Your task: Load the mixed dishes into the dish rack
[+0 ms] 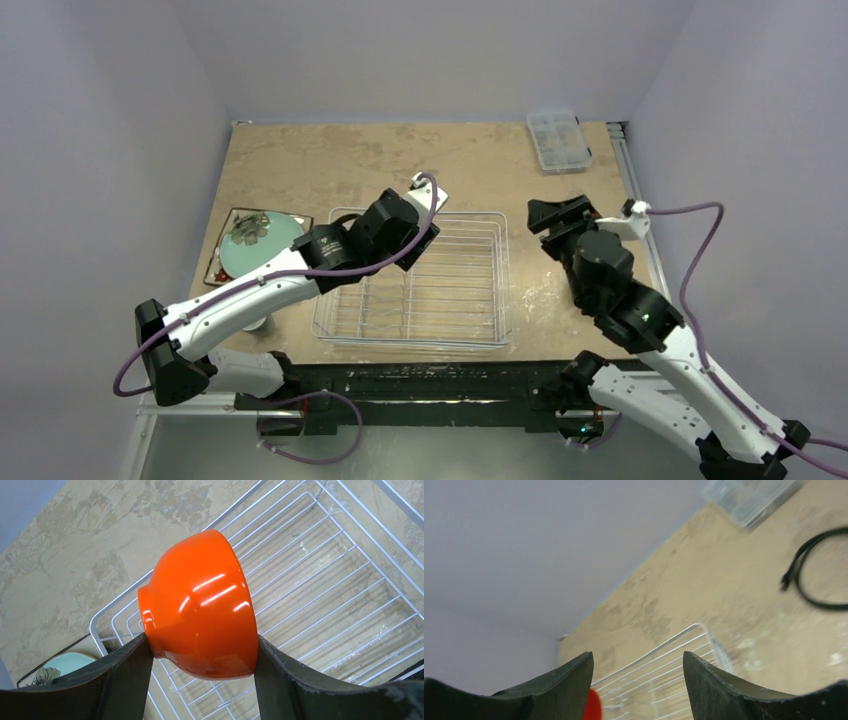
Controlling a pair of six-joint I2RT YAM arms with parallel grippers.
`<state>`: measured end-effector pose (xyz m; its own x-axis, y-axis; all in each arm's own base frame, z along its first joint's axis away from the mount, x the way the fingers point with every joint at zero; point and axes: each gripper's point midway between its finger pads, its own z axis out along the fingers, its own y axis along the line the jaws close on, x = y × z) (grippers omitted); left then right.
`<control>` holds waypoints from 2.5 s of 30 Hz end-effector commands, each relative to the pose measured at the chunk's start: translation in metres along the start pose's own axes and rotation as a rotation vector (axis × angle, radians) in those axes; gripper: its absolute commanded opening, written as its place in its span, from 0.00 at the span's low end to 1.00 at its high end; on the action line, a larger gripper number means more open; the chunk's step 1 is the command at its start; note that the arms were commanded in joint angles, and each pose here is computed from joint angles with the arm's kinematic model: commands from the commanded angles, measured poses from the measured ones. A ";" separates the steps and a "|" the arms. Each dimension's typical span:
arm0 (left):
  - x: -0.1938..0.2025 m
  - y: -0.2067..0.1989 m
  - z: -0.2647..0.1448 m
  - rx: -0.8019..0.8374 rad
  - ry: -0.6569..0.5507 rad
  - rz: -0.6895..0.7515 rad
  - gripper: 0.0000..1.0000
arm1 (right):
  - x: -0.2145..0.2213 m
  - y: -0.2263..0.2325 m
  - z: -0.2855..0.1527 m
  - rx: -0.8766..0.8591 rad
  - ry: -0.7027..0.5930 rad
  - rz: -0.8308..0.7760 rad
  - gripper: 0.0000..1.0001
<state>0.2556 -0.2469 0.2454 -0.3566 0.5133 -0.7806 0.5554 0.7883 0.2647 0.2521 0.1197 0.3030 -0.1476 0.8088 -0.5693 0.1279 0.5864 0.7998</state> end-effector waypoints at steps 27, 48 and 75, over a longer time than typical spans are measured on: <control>-0.028 -0.110 0.106 -0.148 0.101 0.337 0.00 | -0.160 -0.059 -0.136 -0.067 -0.398 -0.247 0.67; -0.001 -0.127 0.146 -0.164 0.196 0.501 0.40 | -0.173 -0.071 -0.151 -0.078 -0.417 -0.215 0.67; -0.004 -0.129 0.091 0.134 0.183 0.041 0.98 | -0.156 -0.060 -0.136 -0.088 -0.359 -0.231 0.67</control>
<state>0.2573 -0.3913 0.1363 -0.3620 0.7441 -0.5615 0.6874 0.6199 0.3784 0.1260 -0.0587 0.3700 0.2200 0.6332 -0.7421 0.0527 0.7519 0.6572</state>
